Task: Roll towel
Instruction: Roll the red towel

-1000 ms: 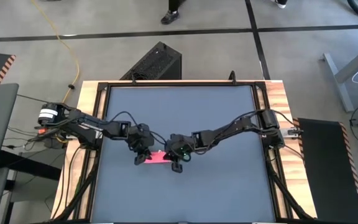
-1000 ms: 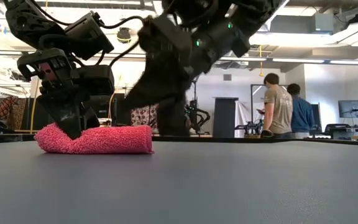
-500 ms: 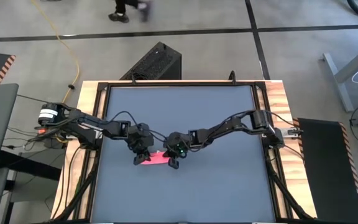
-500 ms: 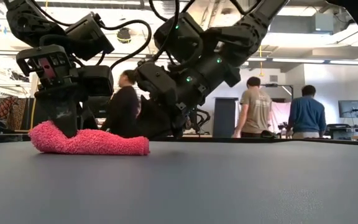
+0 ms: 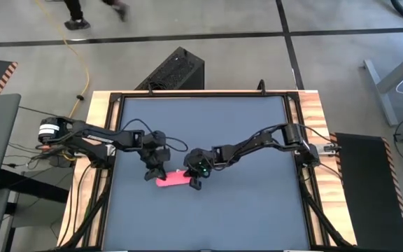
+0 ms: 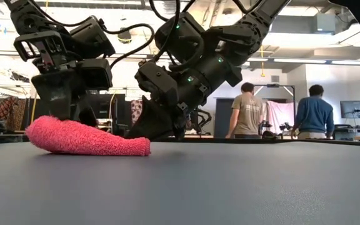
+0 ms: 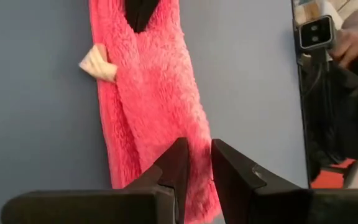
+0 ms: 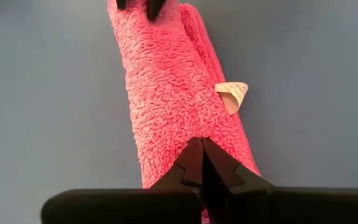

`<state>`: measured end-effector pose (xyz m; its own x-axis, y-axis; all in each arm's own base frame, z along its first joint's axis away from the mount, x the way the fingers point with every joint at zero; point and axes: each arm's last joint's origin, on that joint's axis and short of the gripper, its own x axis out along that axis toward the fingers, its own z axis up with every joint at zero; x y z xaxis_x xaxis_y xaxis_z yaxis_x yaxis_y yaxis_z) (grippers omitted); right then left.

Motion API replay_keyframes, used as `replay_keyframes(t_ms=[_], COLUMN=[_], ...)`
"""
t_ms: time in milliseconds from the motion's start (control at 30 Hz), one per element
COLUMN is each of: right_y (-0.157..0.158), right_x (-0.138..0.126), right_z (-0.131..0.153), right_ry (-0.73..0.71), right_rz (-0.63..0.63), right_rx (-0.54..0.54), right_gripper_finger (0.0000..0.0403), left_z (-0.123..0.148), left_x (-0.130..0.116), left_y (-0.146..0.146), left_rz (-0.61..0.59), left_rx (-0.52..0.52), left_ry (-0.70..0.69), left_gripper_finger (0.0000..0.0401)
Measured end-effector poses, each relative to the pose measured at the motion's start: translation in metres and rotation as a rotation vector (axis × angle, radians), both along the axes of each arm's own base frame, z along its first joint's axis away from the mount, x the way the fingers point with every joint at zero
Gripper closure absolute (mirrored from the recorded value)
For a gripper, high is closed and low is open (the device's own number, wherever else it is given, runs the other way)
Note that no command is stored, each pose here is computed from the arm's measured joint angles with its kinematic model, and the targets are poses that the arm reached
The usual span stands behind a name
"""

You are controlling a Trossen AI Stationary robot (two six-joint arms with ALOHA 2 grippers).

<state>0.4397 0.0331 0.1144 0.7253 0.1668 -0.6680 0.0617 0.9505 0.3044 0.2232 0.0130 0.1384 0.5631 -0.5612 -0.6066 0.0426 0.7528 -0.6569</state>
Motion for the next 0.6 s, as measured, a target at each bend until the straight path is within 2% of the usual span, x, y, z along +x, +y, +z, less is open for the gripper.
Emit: replay_keyframes(t_ms=[267,367,500,600], right_y=[-0.002,-0.004,-0.006,-0.006], right_x=[0.000,0.000,0.001,0.002], right_z=[0.000,0.000,0.000,0.001], right_ry=[0.001,-0.004,-0.014,-0.023], right_rz=[0.013,0.020,0.016,0.033], right_rx=[0.021,0.031,0.033,0.049], right_gripper_finger=[0.0381,0.0381,0.0381,0.0381], left_z=[0.016,0.030,0.046,0.052], left_x=[-0.023,-0.024,-0.013,-0.004], left_y=[0.013,0.014,0.008,0.000], left_rz=[0.053,0.111,0.206,0.211], left_rx=[0.052,0.088,0.141,0.212], left_ry=[0.036,-0.038,-0.188,-0.304], left_gripper_finger=[0.0344,0.0344,0.0344,0.0341])
